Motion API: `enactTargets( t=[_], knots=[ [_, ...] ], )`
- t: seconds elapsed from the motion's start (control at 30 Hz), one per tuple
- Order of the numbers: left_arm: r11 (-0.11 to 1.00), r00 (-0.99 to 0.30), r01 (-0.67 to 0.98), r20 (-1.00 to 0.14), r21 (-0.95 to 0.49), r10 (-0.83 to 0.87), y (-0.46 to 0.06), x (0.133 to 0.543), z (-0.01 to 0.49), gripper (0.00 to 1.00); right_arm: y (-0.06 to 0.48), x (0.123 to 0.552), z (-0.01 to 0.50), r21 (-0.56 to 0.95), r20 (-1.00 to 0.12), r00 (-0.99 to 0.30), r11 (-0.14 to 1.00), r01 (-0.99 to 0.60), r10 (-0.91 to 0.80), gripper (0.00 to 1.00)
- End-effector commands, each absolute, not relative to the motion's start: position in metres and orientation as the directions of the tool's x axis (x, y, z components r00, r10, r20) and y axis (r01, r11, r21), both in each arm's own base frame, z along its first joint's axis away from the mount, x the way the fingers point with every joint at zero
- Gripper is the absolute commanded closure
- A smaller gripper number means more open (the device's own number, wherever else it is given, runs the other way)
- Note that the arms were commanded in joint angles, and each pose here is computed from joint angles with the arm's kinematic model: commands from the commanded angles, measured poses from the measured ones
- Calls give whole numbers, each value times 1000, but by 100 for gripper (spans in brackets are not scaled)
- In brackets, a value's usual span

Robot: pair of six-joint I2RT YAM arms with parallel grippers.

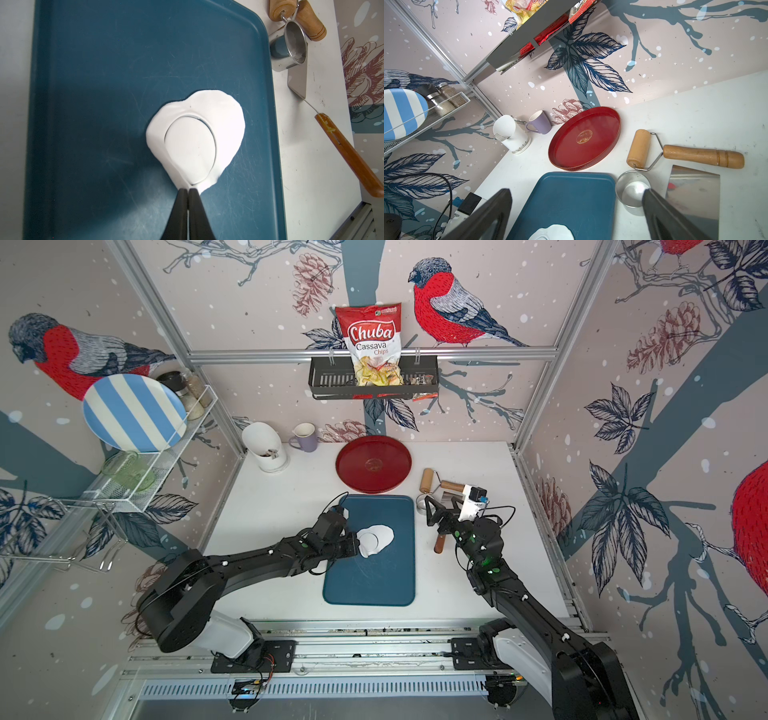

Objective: Roll out the dumpling wrappers from the dough
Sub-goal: Remove the dumpling wrapper from the work surface.

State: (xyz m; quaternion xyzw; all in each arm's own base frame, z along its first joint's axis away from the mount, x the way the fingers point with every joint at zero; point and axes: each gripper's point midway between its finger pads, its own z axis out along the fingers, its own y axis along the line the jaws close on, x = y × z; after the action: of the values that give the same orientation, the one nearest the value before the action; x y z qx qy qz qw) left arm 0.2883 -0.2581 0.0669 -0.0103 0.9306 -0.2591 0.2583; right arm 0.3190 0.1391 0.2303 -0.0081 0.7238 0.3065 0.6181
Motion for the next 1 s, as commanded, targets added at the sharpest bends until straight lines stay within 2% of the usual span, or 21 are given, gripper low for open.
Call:
enactTargets(
  t=[0.0,0.97],
  knots=[
    [865,-853,140,-502,-482,-142,-262,293,73,92,138,319,242,426,-905,-193,808,-407,380,0],
    [852,-837,192,-535,-487,-117,-279,305,91,92,138,319,242,428,-904,-194,807,-407,381,0]
  ],
)
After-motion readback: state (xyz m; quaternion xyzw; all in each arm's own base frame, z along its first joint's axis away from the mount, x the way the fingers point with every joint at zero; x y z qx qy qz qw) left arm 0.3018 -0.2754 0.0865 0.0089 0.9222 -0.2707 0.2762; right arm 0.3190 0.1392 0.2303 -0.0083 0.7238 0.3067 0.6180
